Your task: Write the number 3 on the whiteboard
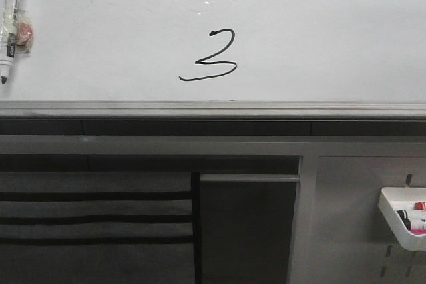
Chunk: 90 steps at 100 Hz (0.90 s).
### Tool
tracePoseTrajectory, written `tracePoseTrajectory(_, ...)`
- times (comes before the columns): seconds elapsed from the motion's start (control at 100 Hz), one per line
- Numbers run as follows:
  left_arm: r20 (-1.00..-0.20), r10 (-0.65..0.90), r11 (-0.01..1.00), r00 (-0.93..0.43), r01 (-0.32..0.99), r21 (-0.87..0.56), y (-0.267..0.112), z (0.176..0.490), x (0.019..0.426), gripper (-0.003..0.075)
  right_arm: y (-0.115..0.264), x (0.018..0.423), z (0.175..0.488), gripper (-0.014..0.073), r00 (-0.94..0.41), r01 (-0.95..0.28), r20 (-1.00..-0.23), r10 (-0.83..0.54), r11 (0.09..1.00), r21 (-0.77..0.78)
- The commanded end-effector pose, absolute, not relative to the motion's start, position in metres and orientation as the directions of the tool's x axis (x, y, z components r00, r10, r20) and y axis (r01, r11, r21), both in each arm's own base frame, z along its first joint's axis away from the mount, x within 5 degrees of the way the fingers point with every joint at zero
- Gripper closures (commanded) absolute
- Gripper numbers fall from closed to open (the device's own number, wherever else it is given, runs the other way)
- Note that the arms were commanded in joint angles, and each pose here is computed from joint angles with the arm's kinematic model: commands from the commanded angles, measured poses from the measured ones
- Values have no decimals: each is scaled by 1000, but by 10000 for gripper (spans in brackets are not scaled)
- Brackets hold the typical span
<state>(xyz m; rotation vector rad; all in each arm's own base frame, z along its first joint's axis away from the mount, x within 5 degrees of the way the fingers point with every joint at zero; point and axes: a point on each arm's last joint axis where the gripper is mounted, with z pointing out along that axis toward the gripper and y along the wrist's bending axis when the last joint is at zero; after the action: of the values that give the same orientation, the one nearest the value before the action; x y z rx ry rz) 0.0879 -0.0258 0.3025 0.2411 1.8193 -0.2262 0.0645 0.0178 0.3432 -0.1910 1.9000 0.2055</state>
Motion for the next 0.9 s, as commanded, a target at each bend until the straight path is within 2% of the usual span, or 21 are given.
tracePoseTrajectory(0.0,-994,6,973,-112,229,-20,-21,316,86,738,17,66,358,669,-239,-227,-971,-7,973,49)
tracePoseTrajectory(0.21,-998,33,988,50,149,40,-12,301,63,738,17,66,358,669,-239,-227,-971,-7,973,49)
tracePoseTrajectory(0.47,-994,-2,995,105,100,8,-6,257,54,738,17,66,358,669,-239,-227,-971,-7,973,49)
tracePoseTrajectory(0.78,-982,-18,997,188,78,-3,-4,218,52,738,17,66,358,669,-239,-227,-971,-7,973,49)
tracePoseTrajectory(0.89,-985,-21,997,169,78,-8,-4,217,52,738,17,66,358,669,-239,-227,-971,-7,973,49)
